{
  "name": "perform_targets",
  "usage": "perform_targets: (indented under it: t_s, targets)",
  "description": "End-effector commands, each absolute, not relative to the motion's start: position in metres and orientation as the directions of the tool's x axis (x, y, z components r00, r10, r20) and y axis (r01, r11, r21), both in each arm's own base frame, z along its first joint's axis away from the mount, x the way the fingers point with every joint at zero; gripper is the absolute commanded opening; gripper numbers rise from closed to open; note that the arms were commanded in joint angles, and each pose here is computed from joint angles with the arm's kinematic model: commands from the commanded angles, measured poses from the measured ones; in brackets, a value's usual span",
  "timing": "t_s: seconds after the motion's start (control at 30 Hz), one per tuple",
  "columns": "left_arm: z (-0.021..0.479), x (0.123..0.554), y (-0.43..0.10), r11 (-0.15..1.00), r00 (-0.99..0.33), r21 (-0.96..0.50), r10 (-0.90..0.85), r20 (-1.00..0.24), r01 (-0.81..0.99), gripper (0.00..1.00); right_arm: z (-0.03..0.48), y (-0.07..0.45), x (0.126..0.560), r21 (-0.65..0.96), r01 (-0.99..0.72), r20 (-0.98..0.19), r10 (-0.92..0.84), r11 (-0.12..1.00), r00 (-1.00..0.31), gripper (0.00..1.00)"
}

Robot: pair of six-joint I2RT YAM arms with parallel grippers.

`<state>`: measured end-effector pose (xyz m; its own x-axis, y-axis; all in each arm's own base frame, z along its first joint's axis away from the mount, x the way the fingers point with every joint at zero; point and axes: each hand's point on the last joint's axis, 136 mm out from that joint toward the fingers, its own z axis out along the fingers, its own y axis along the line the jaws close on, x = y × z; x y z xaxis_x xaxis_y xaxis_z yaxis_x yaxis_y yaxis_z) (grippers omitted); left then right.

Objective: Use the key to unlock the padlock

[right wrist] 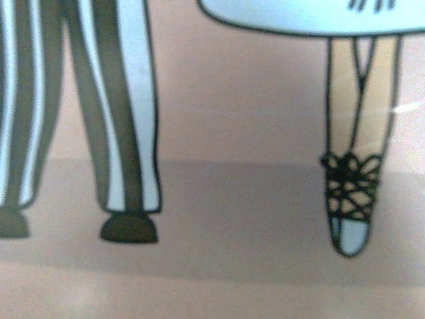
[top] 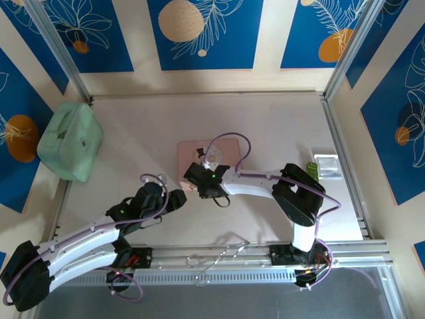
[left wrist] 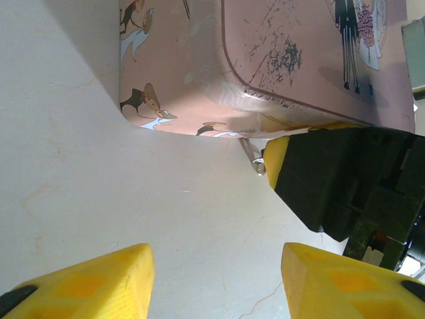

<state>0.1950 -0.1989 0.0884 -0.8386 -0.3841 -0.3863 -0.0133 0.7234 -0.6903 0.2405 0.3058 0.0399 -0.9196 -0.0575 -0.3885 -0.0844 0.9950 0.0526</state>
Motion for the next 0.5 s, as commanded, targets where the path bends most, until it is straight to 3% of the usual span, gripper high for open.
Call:
perform_targets:
  t_s: [0.0, 0.47]
  targets:
    - [0.089, 0.196, -0.203, 0.715, -0.839, -0.699, -0.369, -0.399, 0.018, 0.55, 0.040, 0.307, 0.233, 0.053, -0.077, -0.328, -0.055, 0.996, -0.943, 0.22]
    - [0.090, 0.196, -0.208, 0.718, -0.798, -0.685, -0.339, -0.499, 0.124, 0.52, 0.038, 0.321, 0.217, 0.134, -0.097, -0.110, -0.082, 0.986, -0.991, 0.15]
